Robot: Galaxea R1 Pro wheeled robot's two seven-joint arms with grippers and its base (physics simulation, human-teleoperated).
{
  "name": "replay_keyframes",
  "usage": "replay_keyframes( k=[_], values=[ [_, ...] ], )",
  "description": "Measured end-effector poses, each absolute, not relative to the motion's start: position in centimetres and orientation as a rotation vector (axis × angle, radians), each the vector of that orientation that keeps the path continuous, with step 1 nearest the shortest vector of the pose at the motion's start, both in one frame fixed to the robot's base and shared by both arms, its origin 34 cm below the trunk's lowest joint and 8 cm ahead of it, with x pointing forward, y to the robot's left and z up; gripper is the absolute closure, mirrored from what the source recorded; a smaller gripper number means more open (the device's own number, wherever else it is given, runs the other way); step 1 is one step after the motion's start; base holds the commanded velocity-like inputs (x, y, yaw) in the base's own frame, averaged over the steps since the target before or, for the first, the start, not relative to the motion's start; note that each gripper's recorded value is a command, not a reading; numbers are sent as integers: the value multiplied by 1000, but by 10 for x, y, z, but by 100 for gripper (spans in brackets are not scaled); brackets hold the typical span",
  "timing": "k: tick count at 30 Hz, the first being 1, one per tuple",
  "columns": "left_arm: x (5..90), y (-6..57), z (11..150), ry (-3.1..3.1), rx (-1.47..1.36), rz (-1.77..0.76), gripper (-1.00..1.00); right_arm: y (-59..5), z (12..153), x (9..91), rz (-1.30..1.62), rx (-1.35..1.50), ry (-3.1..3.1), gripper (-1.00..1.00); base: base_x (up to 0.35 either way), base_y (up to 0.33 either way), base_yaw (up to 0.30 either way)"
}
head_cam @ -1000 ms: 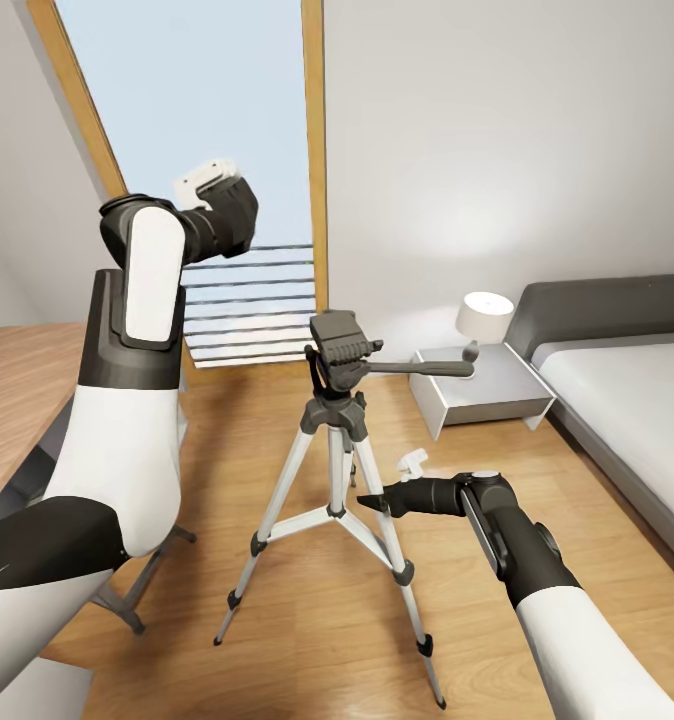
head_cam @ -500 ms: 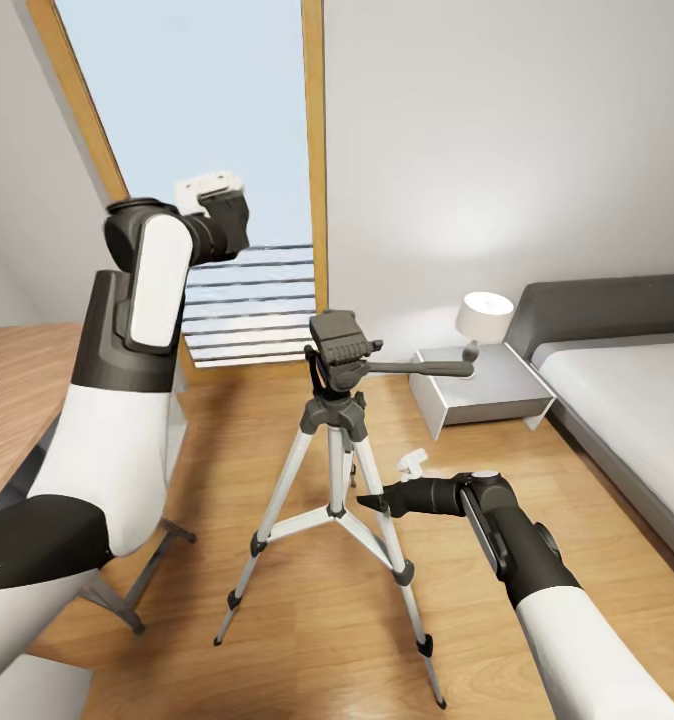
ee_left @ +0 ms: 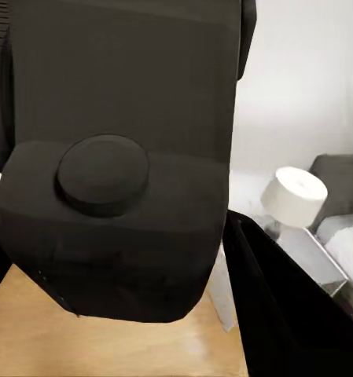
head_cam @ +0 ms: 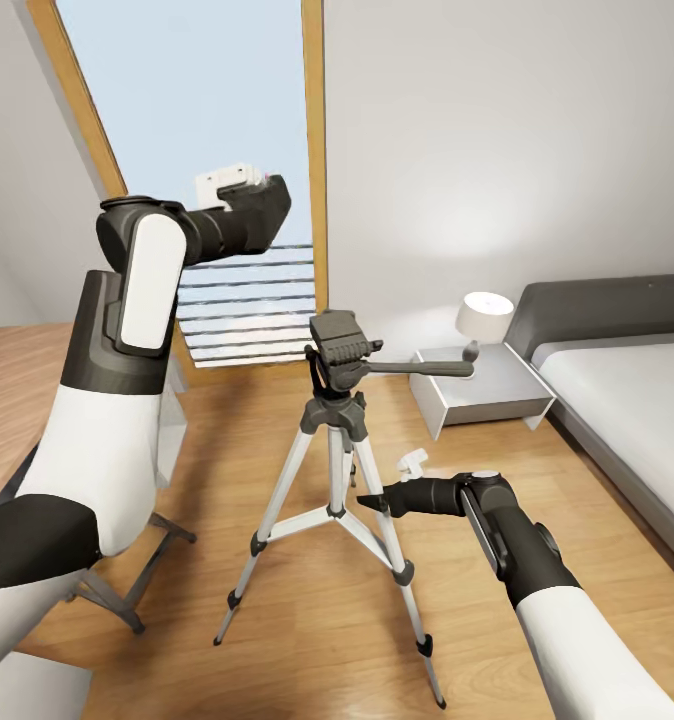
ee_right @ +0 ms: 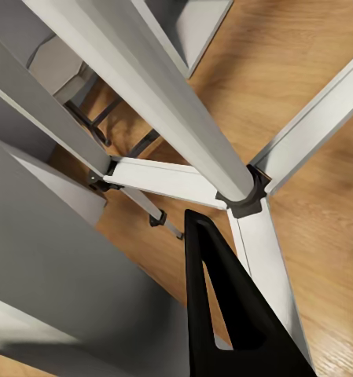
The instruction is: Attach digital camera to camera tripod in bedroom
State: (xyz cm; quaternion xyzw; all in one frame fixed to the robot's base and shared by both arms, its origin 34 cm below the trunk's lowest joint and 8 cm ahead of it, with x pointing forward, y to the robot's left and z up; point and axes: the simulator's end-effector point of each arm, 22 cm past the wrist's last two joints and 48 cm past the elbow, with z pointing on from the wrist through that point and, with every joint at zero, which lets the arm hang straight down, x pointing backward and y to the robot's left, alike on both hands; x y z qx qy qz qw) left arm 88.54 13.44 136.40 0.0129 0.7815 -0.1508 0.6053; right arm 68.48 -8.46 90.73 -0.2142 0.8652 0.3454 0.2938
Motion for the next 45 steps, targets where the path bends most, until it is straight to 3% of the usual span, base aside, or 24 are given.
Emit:
replay_keyframes(
  k=[6, 10, 26, 45],
  values=[
    [852, 83, 1397, 1691, 293, -638, 100, -85, 907, 685, 920, -569, 2304, 100, 0, 0, 0],
    [836, 79, 1410, 1634, 383, -703, 100, -85, 907, 685, 920, -570, 2304, 100, 0, 0, 0],
    [832, 110, 1402, 1659, 427, -699, 100, -85, 907, 685, 920, -571, 2303, 100, 0, 0, 0],
    [795, 91, 1393, 1666, 586, -860, 100, -85, 907, 685, 919, -572, 2303, 100, 0, 0, 0]
  ],
)
